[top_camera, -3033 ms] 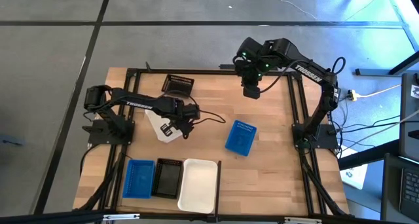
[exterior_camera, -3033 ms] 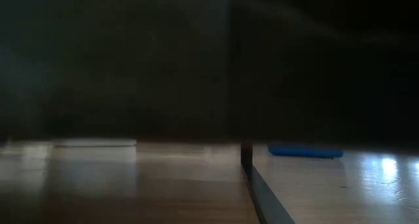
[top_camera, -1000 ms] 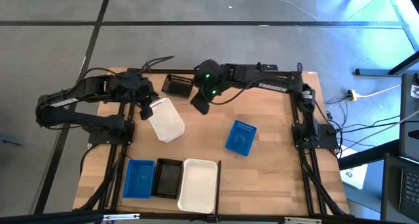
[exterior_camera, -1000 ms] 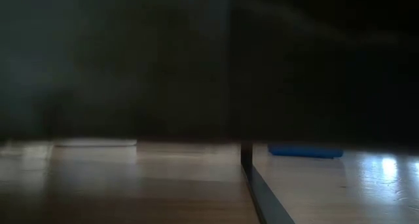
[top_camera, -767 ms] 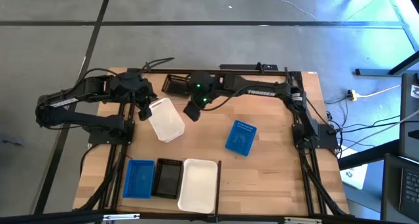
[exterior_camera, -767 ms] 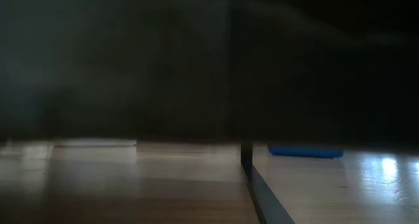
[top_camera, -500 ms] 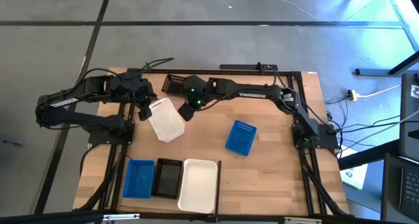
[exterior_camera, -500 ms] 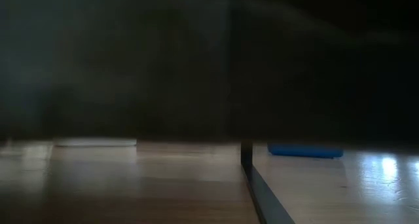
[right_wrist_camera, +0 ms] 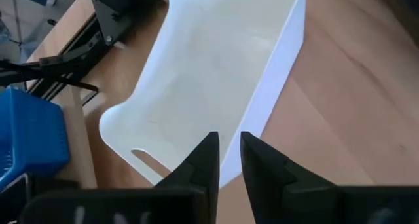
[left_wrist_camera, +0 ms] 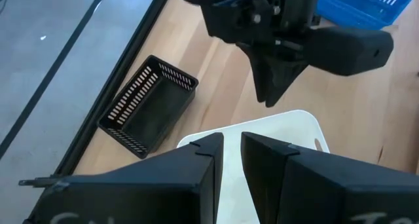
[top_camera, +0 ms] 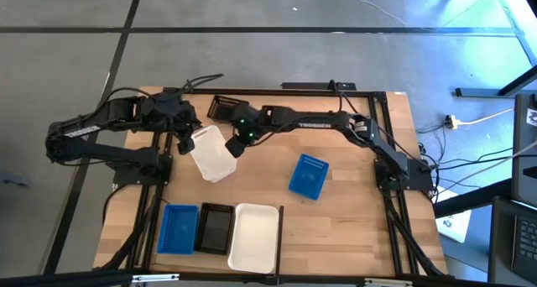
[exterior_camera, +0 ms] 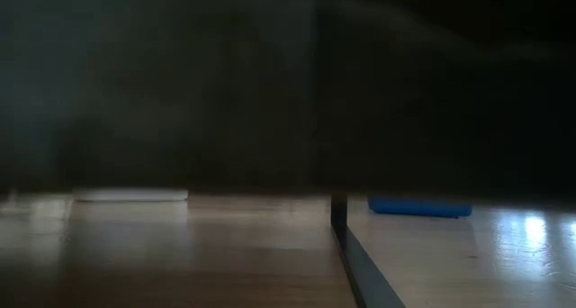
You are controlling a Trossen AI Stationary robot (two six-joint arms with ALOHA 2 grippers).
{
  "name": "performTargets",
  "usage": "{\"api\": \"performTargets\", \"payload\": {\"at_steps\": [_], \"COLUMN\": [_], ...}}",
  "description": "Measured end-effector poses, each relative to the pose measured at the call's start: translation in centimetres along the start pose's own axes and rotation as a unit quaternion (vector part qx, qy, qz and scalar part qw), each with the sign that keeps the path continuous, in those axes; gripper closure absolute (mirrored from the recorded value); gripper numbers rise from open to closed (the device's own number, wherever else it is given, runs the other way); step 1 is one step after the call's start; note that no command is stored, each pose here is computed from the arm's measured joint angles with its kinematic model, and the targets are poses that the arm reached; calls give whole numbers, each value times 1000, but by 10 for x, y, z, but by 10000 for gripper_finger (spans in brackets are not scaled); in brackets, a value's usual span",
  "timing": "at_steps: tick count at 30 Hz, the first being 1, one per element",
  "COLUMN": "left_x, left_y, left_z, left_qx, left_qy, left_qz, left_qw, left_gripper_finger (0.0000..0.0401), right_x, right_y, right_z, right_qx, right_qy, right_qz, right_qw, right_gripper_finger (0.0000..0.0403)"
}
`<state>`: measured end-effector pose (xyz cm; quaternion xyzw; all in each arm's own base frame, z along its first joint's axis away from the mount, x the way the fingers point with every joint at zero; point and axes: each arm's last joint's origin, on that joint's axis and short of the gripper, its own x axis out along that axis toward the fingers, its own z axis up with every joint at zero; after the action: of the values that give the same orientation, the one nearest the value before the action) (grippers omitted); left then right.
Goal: Stack baskets on shelf by color
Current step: Stack the white bin on top of the white bins on the shelf
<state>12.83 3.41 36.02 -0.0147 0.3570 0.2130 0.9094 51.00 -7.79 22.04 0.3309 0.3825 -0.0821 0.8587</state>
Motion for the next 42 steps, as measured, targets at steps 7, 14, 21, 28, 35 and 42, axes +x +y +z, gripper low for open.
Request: {"api": "performTargets", "payload": {"at_steps": [7,14,21,28,35,42], "left_x": [0,0,0,0,0,0], "left_y": [0,0,0,0,0,0], "left_z": [0,0,0,0,0,0], "left_qx": [0,-2,-2,-2,-2,-2], "left_qy": [0,0,-2,-2,-2,-1], "left_qz": [0,0,0,0,0,0], "left_qw": [1000,1000,1000,1000,1000,1000], "left_gripper_finger": [354,354,354,354,354,354], "right_x": [1,9,23,23,23,23], "right_y": [-1,-5,-9,-9,-7,-6], "right_z": [0,-3,-9,-8,-6,-5], "right_qx": [-1,17,19,17,27,26], "right_qy": [-6,2,11,7,6,2], "right_qz": [-7,-15,-15,-7,10,19], "right_qw": [1000,1000,1000,1000,1000,999], "right_gripper_finger": [341,341,341,341,341,341]}}
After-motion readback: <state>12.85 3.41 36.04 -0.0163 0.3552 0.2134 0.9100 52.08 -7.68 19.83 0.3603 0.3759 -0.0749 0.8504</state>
